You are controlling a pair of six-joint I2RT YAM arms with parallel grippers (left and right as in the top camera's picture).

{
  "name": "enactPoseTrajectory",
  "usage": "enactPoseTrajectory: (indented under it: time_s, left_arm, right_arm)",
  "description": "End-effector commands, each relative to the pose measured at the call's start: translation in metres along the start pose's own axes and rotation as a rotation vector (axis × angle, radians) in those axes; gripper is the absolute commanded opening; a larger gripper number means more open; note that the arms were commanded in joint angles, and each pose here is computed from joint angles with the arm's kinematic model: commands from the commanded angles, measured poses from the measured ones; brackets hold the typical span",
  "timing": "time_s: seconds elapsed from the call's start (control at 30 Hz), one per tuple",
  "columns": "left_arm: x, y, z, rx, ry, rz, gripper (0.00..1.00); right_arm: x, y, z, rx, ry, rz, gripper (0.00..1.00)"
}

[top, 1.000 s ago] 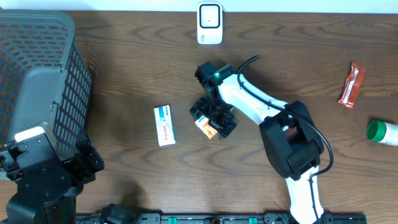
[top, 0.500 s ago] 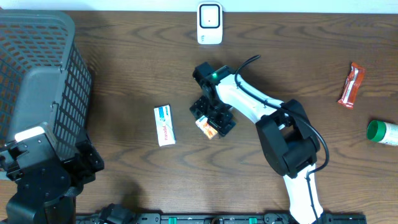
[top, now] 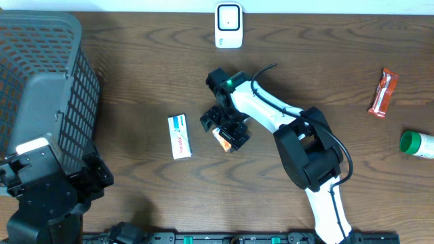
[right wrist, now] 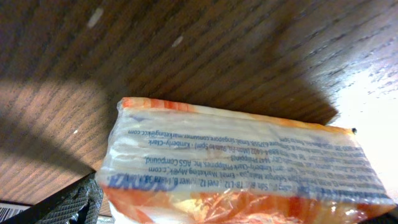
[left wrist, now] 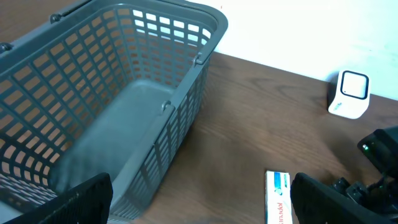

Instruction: Scan the item barcode

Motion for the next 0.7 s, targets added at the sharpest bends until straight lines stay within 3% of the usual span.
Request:
enactPoseTrajectory:
  time_s: [0.0, 0.3, 0.67]
  left_arm:
    - [-0.003, 0.002, 0.003, -0.010, 0.015, -0.012, 0.91]
    - [-0.003, 0.002, 0.003, -0.010, 0.015, -0.012, 0.92]
    - [-0.003, 0.002, 0.003, -0.010, 0.015, -0.012, 0.92]
  right_arm:
    - [-0.029, -0.048, -0.030, 0.171, -0.090, -0.106, 0.99]
    - [-0.032, -0.049, -0.032, 0.159, -0.309, -0.179, 0.99]
    - [-0.062, -0.040, -0.035, 0.171, -0.154, -0.337, 0.99]
Point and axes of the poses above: each gripper's point midway between its finger pads, its own y axis back along the fingers, its own z axis along the line the jaws close on, x = y × z, the point moved 2 cm from there along y, back along the fingers, and after that the axes turned 15 degrees about -y, right-handed, at the moved point
